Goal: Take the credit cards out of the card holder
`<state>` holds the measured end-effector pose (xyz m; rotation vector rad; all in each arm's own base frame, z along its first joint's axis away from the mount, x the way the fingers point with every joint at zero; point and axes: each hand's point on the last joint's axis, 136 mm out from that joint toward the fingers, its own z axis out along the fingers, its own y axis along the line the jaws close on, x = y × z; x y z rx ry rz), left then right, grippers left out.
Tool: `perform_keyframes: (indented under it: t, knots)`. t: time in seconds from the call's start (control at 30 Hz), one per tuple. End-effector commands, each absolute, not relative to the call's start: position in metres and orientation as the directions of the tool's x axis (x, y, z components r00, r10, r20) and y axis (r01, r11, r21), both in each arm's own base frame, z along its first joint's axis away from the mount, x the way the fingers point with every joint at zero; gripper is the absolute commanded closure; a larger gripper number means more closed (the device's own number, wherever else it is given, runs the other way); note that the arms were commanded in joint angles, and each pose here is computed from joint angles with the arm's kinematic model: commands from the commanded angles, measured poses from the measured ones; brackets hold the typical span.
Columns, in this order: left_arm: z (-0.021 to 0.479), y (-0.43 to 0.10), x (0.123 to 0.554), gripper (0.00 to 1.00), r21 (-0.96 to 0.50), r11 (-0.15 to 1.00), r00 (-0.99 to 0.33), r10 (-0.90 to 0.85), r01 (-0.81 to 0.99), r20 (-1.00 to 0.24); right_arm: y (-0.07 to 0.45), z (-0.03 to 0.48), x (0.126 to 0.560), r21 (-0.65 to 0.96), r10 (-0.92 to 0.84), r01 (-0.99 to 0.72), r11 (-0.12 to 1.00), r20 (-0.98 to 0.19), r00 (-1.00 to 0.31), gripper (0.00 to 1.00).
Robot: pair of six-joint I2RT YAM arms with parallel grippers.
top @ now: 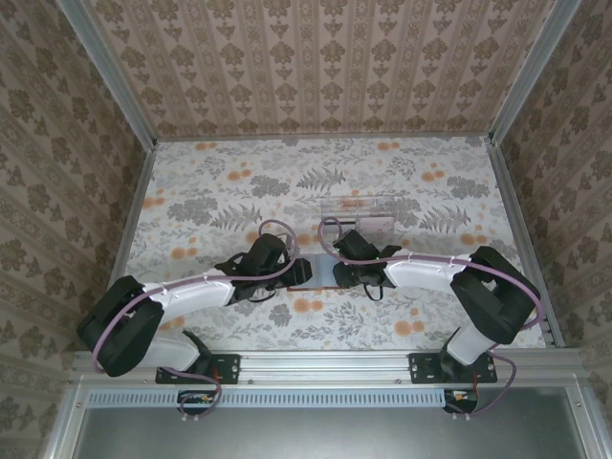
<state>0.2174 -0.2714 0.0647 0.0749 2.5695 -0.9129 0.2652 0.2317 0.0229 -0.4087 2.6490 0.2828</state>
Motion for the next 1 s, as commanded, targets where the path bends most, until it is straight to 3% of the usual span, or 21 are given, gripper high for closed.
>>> perform_keyframes:
  t: [0.0, 0.67, 0.97]
  knots:
    - [0.068, -0.276, 0.218, 0.46, -0.585, 0.782, -0.91, -0.058, 0.214, -0.41, 0.235, 0.013, 0.256, 0.146, -0.237, -0.319, 0.936, -0.407, -0.882, 0.66]
    - [0.041, -0.269, 0.217, 0.47, -0.535, 0.829, -0.931, -0.054, 0.16, -0.361, 0.234, 0.015, 0.256, 0.141, -0.24, -0.321, 0.937, -0.406, -0.881, 0.66]
    - [0.047, -0.284, 0.215, 0.49, -0.598, 0.78, -0.935, -0.047, 0.185, -0.351, 0.234, 0.015, 0.256, 0.139, -0.244, -0.323, 0.936, -0.404, -0.882, 0.66]
